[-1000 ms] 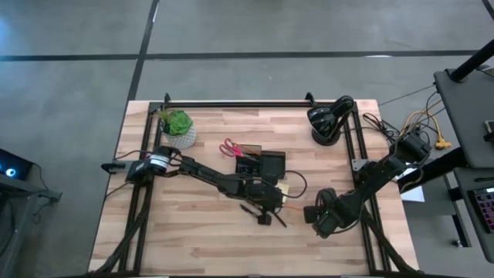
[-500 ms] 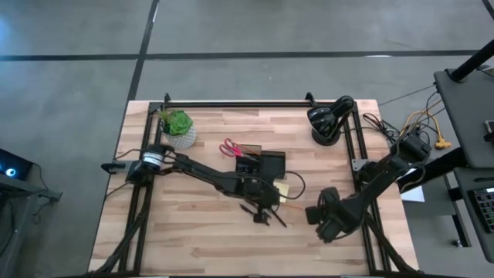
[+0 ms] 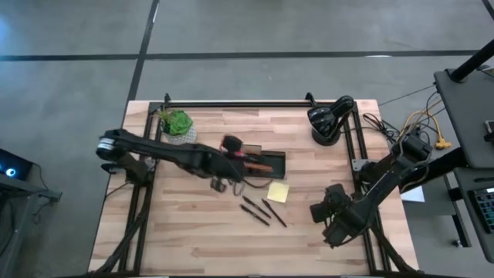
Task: Pick and place office supplies into organizer
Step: Put the yellow pencil into the black desk organizer, then put the right black pen into the black desk organizer
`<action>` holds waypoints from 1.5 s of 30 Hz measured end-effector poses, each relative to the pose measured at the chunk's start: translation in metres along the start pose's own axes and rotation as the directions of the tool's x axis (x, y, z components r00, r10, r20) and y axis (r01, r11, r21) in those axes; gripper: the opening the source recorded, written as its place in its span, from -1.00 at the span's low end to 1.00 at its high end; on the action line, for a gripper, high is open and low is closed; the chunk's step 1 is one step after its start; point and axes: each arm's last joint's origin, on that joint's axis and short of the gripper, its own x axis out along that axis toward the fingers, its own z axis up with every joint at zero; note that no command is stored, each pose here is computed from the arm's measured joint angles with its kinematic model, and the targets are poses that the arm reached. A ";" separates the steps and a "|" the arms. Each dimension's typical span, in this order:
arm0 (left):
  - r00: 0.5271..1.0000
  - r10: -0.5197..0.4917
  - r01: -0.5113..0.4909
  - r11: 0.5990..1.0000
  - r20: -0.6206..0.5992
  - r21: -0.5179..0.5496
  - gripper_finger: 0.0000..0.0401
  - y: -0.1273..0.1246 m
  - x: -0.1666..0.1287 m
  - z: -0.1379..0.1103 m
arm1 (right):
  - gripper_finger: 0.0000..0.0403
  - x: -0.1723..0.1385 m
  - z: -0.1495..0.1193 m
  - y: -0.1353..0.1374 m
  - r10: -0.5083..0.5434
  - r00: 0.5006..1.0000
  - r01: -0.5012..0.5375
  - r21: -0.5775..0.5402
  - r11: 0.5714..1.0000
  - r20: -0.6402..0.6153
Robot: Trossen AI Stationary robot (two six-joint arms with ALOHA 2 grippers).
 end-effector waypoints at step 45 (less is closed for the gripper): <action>0.932 0.207 -0.130 0.957 -0.297 0.260 -0.42 0.027 0.030 -0.008 | -0.35 0.017 -0.007 0.001 0.052 0.998 -0.051 0.023 0.998 -0.035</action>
